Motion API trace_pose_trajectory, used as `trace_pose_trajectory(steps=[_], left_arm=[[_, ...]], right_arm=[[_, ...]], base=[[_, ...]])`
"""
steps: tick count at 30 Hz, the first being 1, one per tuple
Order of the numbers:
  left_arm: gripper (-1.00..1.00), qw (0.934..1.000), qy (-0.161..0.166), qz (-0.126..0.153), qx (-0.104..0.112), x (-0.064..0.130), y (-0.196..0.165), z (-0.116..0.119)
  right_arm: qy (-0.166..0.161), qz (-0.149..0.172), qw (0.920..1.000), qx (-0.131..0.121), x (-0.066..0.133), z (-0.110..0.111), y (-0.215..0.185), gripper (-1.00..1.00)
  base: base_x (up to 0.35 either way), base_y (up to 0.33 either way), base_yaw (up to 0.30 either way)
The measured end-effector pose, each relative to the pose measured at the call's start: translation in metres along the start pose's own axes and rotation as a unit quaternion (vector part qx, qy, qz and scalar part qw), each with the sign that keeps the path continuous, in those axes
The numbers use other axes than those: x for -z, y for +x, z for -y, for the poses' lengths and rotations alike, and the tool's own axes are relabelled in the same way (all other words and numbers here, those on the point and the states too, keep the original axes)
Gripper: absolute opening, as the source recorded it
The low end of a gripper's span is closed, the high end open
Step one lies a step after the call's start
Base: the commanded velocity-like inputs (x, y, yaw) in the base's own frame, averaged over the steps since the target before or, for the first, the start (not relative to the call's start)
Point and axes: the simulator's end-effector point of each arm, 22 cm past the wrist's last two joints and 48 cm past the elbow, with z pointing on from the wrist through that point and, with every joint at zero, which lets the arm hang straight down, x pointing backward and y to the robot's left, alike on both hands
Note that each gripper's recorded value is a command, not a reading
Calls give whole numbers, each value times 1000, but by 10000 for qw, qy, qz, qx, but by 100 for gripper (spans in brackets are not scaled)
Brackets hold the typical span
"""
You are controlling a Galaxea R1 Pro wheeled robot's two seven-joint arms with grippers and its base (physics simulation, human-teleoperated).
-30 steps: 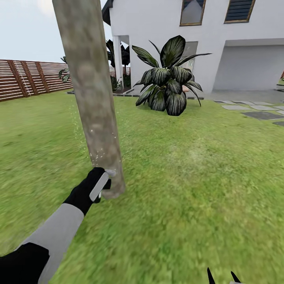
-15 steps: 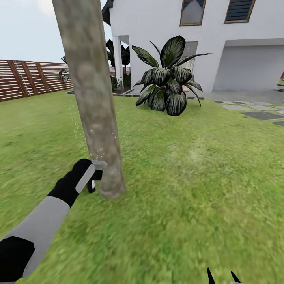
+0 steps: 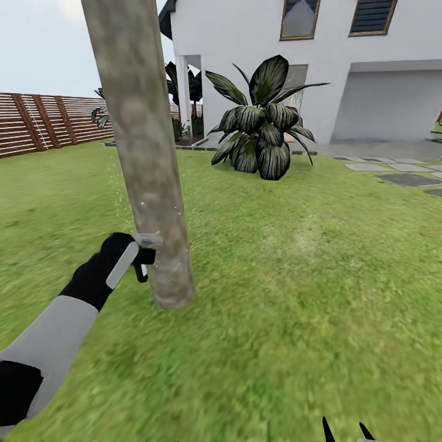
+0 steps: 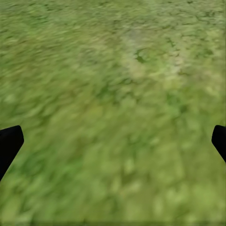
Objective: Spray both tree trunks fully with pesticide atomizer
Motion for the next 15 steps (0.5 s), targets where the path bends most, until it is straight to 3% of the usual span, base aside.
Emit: trace_pose_trajectory(steps=[4,7,9,12,13,15], left_arm=[[-100,9992,226,249,-227,14,-17,39],[-100,9990,173,319,-277,17,-23,38],[-100,9990,2,360,-257,18,-30,18],[-100,9983,-344,446,-165,23,-47,-33],[-100,9981,-377,473,-137,25,-50,-40],[-100,9982,-260,533,-116,28,-56,-31]], right_arm=[[-1,0,10000,0,0,0,0,100],[-1,0,10000,0,0,0,0,100],[-2,0,10000,1,0,0,0,100],[-3,0,10000,1,0,0,0,100],[-3,0,10000,1,0,0,0,100],[0,0,10000,0,0,0,0,100]], base=[[-240,0,0],[-41,0,0],[-7,0,0],[-1,0,0],[0,0,0],[0,0,0]])
